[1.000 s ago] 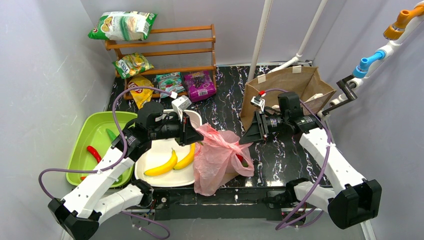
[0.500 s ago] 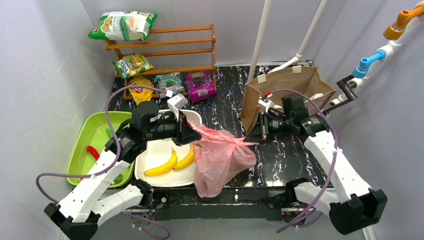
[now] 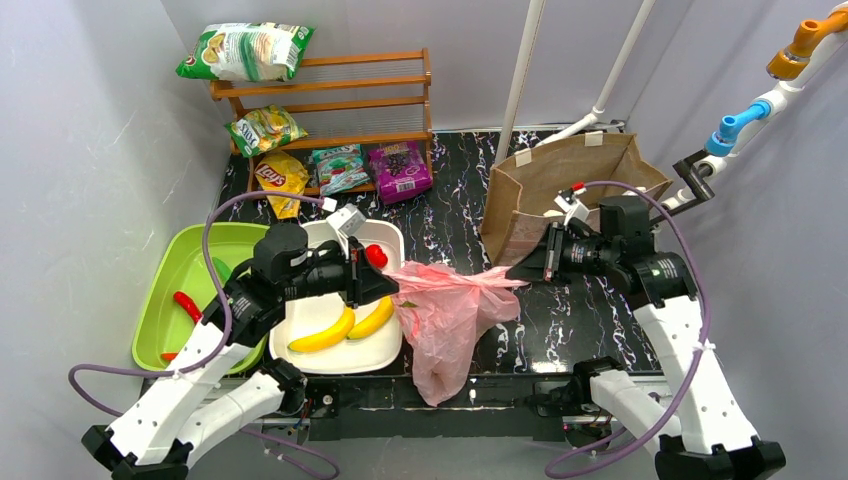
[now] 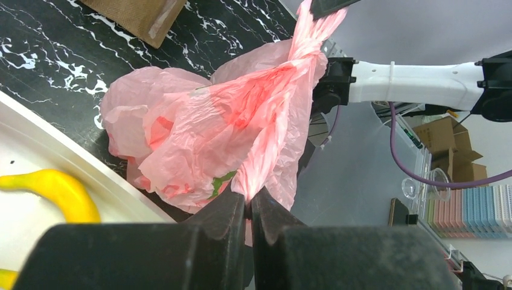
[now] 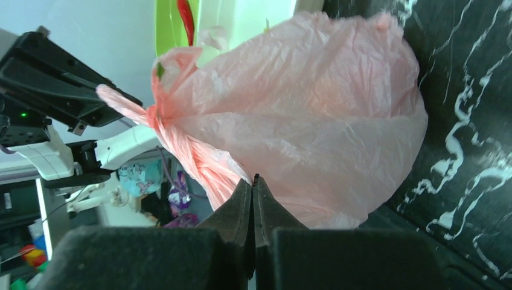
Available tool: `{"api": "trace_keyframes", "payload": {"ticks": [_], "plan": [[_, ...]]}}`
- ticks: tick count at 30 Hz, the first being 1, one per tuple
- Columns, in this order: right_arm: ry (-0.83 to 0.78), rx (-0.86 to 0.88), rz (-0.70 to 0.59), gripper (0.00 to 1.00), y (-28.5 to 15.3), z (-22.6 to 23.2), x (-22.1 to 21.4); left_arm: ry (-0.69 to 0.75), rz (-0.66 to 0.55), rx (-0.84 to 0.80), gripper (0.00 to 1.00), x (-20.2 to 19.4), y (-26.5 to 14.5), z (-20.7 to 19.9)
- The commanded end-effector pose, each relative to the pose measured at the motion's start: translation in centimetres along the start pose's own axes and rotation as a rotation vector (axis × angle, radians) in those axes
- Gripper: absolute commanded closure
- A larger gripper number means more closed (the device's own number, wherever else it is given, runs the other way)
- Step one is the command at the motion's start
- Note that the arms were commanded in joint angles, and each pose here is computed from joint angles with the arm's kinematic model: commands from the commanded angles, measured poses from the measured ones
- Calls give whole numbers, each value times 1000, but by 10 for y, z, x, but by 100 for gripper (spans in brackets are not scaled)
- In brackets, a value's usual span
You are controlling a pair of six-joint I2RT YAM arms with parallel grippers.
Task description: Place the food into the grocery bag and tie it
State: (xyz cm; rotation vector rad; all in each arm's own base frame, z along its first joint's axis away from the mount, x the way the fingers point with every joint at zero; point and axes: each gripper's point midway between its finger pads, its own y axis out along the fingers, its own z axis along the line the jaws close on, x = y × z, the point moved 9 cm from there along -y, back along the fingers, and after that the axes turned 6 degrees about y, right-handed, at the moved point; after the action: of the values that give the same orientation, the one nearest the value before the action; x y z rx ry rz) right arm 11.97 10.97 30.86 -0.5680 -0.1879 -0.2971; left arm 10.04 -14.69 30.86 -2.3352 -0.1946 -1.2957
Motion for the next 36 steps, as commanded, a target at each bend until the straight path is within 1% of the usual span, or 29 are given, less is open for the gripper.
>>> {"api": "trace_keyframes", "payload": {"ticks": [1,3,6,7,8,9,14,17,20,22,27,31,36], "plan": [[-209,77,-213,99,-18,20,20,21,1,-6,88,15,-4,-3],[-239,106,-183,99,-20,27,22,38,16,-10,73,25,-1,-4],[-278,102,-144,99,-19,31,22,81,54,7,52,43,-1,-6],[-288,103,-139,99,-19,32,23,96,64,7,42,50,-1,-7],[-292,106,-134,99,-18,34,23,109,75,3,37,57,-1,-9],[-295,108,-130,99,-18,35,24,125,82,-6,35,64,-1,-10],[-299,121,-112,99,-14,39,25,201,80,-37,32,97,3,-18],[-293,119,-99,99,-10,39,26,234,108,-75,32,104,10,-17],[-292,118,-89,99,-7,39,27,192,192,-125,38,98,19,-14],[-290,115,-82,99,-5,39,29,175,236,-156,38,92,25,-16],[-284,108,-63,99,0,37,30,176,317,-142,38,77,34,-16],[-281,105,-54,99,4,37,32,175,400,-135,42,66,39,-15],[-280,106,-42,99,7,37,33,181,433,-116,45,59,45,-13]]}}
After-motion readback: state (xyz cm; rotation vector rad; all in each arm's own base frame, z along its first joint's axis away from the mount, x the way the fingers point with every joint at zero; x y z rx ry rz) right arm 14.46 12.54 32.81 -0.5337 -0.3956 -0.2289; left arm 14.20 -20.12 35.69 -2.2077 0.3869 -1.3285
